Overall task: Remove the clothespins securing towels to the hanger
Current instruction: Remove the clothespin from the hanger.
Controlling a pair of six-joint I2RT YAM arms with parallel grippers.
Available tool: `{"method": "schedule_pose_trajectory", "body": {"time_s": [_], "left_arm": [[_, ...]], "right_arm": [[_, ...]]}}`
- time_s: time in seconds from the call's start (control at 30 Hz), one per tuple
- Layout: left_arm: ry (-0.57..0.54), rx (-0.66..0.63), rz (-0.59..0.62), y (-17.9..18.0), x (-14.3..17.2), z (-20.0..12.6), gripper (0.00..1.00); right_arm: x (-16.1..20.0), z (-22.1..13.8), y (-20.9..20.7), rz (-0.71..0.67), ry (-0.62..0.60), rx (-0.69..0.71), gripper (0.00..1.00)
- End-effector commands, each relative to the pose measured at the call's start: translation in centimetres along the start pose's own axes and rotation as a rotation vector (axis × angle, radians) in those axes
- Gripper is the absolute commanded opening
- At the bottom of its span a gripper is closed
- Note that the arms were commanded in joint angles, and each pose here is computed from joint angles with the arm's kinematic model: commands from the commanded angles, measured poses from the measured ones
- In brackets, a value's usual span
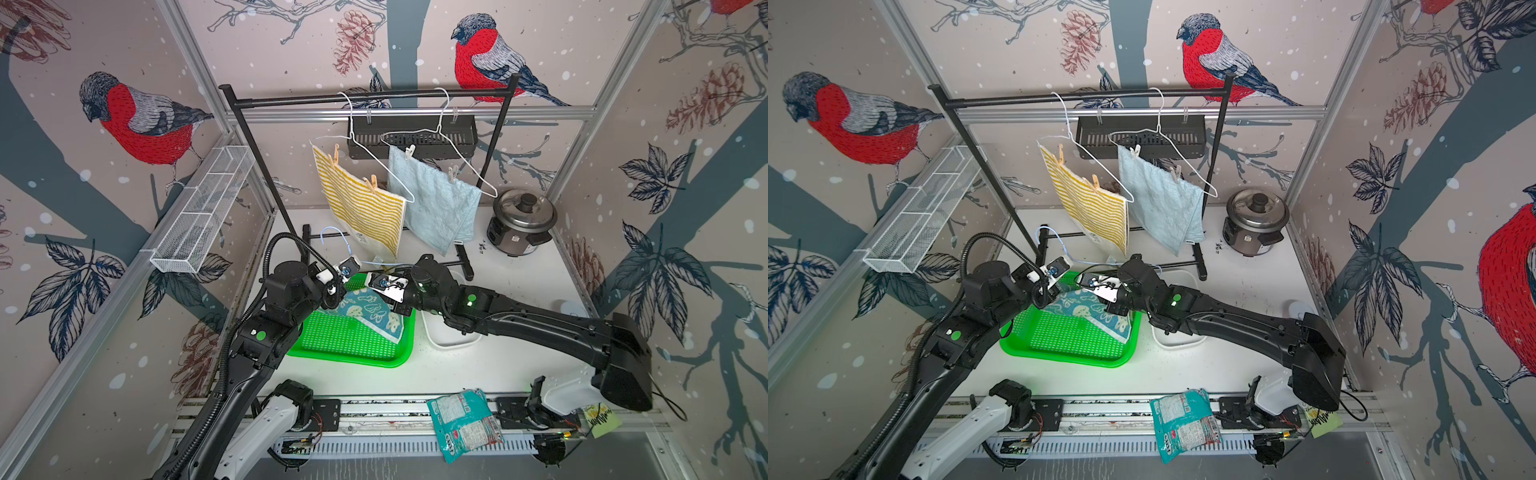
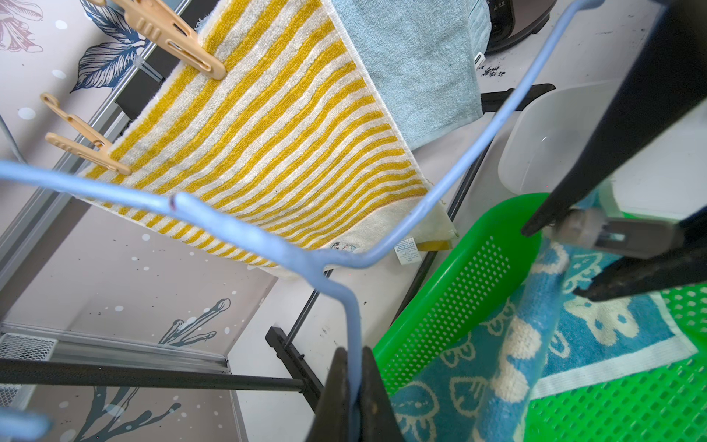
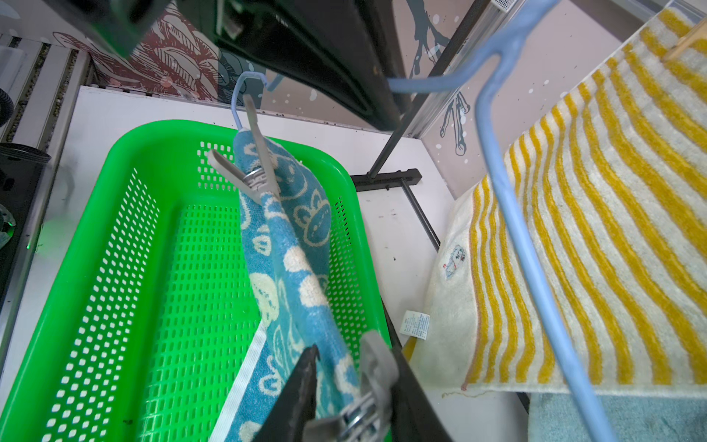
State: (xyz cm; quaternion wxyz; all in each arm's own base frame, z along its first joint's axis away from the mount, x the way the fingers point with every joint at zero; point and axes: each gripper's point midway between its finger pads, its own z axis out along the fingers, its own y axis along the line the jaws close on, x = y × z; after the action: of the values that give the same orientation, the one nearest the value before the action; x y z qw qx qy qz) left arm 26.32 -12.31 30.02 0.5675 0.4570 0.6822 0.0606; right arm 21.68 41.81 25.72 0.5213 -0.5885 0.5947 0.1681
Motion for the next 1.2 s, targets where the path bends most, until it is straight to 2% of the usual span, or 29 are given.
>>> {"method": "schedule_pose_trajectory", "body": {"time_s": [0.0,0.4,0.67,1.17], "left_arm": [[-0.025,-0.018,0.005,0.6,-0.7,-0.1,0.00],[-0.031,-0.010,0.002,0.5,-0.9,0.0,0.00],[-0.027,-0.001,-0.009,0.4,-0.8,0.2,0.00],[-0.012,0.004,-0.006,0.2,-1.2,0.8,0.00]], "right_arm": [[-0.7,-0.2,-0.4,0.000,-0.021,0.016,0.25],[-1.4,-0.1,-0.5,0.027,-0.052,0.017,0.12],[-2.8,-0.2,-0.6,0.071,-0.105,0.010,0.11],[-4.3,0.4,-2.3,0.109,-0.101,0.096,0.04]]}}
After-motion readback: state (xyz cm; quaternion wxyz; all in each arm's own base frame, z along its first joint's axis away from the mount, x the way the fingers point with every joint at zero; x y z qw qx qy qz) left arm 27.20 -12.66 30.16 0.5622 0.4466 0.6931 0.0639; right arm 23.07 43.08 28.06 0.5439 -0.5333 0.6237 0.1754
